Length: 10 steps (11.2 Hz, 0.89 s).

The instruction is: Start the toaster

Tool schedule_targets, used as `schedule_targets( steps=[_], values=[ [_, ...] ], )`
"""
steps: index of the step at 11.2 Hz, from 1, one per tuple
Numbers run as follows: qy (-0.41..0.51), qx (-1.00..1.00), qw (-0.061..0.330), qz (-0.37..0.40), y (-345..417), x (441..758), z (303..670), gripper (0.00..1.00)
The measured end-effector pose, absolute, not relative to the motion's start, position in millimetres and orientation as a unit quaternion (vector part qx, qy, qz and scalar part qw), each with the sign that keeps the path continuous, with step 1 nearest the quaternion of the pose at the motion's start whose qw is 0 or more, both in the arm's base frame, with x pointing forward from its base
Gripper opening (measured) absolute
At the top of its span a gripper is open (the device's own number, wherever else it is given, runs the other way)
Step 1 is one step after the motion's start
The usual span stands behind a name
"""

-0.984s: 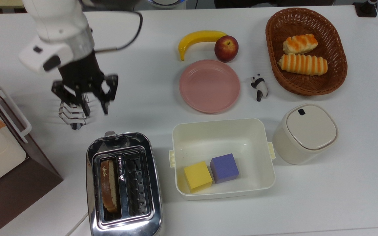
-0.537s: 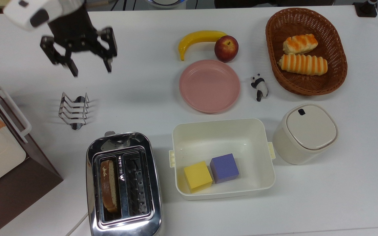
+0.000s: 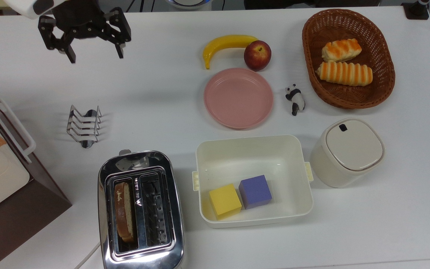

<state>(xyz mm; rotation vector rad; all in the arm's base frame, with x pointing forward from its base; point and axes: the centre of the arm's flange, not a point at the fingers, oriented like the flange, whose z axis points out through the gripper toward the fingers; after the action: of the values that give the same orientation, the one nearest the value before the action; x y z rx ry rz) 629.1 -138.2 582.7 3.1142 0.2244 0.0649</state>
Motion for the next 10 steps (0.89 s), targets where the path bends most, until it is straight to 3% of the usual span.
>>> schedule_targets(
  steps=[2, 10],
  values=[
    [0.076, 0.997, 0.022, -0.009, -136.3, 624.2, 577.9, 1.0],
    [0.066, 0.998, 0.024, -0.002, -136.2, 624.9, 582.6, 1.0]
  ],
)
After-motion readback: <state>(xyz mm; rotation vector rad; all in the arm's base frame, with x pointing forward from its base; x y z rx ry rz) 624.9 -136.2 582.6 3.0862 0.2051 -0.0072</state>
